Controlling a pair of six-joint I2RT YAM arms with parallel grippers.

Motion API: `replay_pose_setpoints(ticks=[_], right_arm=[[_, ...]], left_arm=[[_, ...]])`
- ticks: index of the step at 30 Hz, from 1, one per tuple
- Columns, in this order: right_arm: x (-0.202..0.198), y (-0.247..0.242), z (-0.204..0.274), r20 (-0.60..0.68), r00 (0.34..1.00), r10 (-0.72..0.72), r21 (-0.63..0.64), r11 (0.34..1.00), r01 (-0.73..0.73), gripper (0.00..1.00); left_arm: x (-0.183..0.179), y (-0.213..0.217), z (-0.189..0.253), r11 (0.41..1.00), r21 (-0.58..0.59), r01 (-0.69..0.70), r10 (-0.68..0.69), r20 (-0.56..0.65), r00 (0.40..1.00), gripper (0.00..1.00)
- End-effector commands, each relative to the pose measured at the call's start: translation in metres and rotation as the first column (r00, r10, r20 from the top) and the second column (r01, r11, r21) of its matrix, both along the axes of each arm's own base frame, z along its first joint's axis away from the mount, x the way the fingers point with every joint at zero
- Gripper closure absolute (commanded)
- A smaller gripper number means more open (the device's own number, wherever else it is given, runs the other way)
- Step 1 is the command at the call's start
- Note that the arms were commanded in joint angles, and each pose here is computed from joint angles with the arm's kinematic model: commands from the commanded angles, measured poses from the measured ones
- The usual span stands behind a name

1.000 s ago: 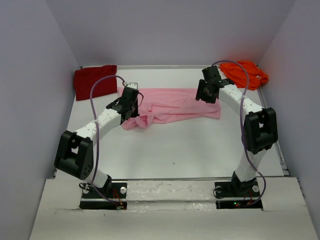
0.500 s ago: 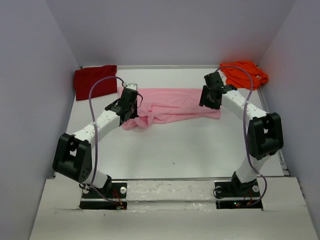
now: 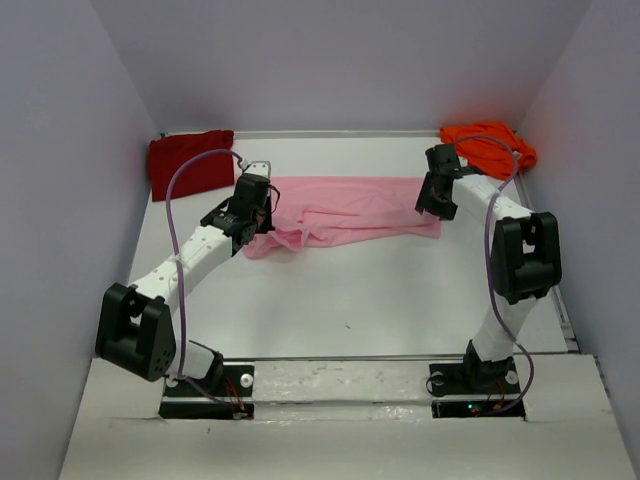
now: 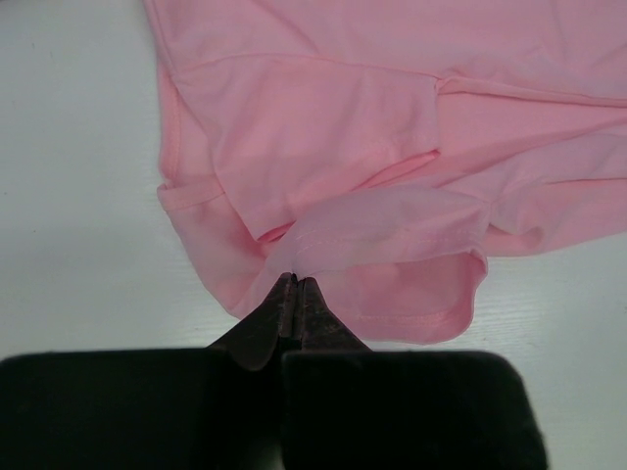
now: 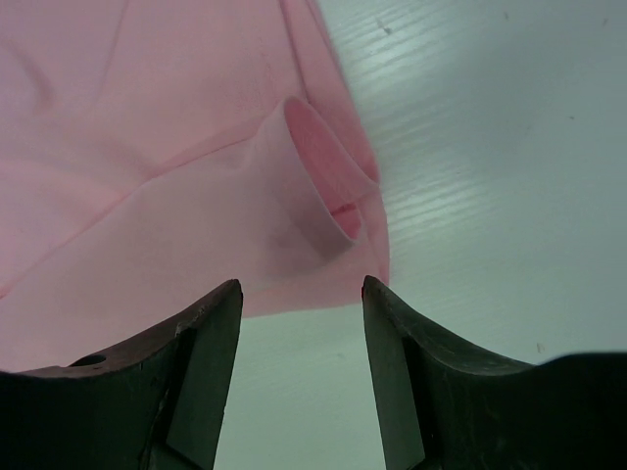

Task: Fold and stack the t-shirts
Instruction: Fold the tshirt

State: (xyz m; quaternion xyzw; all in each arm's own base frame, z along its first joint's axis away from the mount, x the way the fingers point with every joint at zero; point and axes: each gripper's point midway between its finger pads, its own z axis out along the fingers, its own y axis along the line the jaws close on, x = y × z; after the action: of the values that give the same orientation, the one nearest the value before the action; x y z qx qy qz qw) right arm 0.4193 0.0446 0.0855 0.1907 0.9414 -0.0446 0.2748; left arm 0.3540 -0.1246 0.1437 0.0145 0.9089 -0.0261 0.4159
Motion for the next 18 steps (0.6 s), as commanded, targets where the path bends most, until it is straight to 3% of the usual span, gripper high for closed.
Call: replay_pose_setpoints(ticks=[1,7,18], right_arm=[[0.022,0.005,-0.003,0.02,1.0,0.003,0.008,1.0,-0.003,0.42],[0.044,0.009,-0.011,0.025,1.0,0.015,0.001,1.0,-0.016,0.43],[0.045,-0.002,0.024,0.094,0.996,0.011,-0.025,1.0,-0.009,0.42]], left_arm=[[0.0,-0.001,0.012,1.0,-0.003,0.012,-0.012,0.043,0.999,1.0],[0.001,-0.001,0.011,1.0,-0.003,0.015,-0.015,0.04,0.999,1.0],[0.001,-0.001,0.012,1.0,-0.007,0.016,-0.016,0.044,0.999,1.0]])
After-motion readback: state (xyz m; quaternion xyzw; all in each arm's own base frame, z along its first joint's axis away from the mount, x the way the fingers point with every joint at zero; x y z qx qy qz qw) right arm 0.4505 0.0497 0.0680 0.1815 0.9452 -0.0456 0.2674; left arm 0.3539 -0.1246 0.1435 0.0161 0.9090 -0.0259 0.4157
